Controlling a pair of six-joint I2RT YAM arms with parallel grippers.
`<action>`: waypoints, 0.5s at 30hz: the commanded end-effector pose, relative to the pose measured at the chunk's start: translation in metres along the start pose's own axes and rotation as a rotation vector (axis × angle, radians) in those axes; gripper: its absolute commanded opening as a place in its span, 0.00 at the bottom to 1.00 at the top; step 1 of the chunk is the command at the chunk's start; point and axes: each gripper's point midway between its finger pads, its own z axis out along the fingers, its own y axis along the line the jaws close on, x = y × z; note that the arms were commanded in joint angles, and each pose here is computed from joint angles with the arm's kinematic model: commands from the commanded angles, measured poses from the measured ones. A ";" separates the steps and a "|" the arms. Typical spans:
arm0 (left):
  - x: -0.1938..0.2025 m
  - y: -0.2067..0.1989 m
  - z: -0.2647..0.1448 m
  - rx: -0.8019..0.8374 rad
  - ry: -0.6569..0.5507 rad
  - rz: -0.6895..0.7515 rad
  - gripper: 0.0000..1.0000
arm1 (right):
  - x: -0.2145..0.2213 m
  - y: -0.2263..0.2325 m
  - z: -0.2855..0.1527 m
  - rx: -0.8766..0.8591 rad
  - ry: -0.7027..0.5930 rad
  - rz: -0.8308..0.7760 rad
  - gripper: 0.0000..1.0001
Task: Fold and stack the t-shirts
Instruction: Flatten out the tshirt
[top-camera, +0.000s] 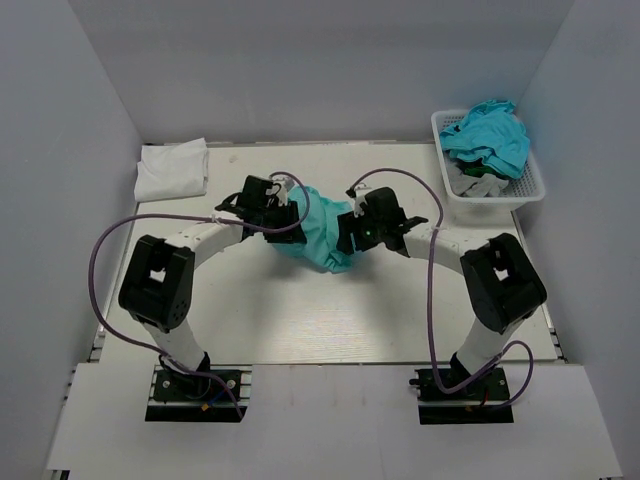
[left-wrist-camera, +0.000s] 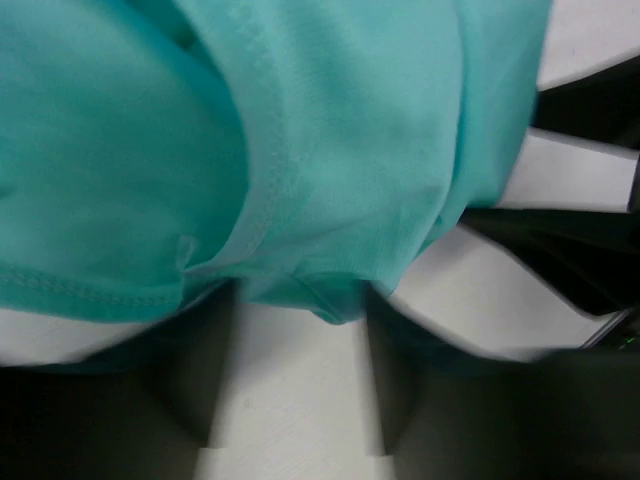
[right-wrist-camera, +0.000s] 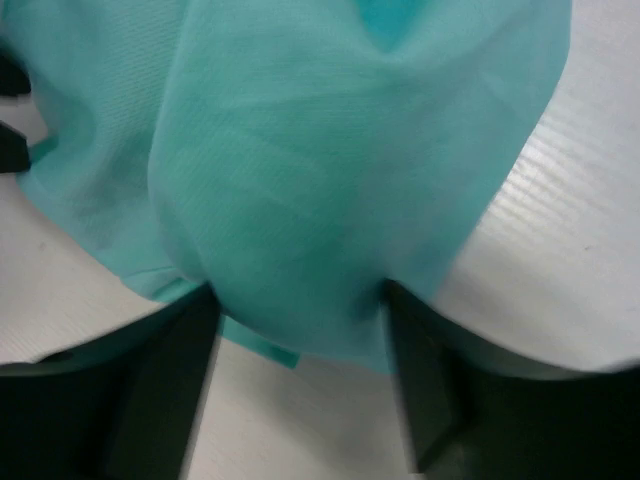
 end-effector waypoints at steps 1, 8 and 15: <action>-0.011 -0.001 -0.001 -0.026 -0.013 0.030 0.46 | -0.014 0.000 0.006 0.007 -0.047 0.023 0.64; -0.026 -0.009 -0.011 -0.052 -0.040 0.012 0.00 | -0.034 -0.010 -0.010 0.085 -0.180 0.105 0.00; -0.084 -0.040 -0.086 -0.058 -0.311 0.049 0.00 | -0.083 -0.027 -0.061 0.241 -0.357 0.104 0.00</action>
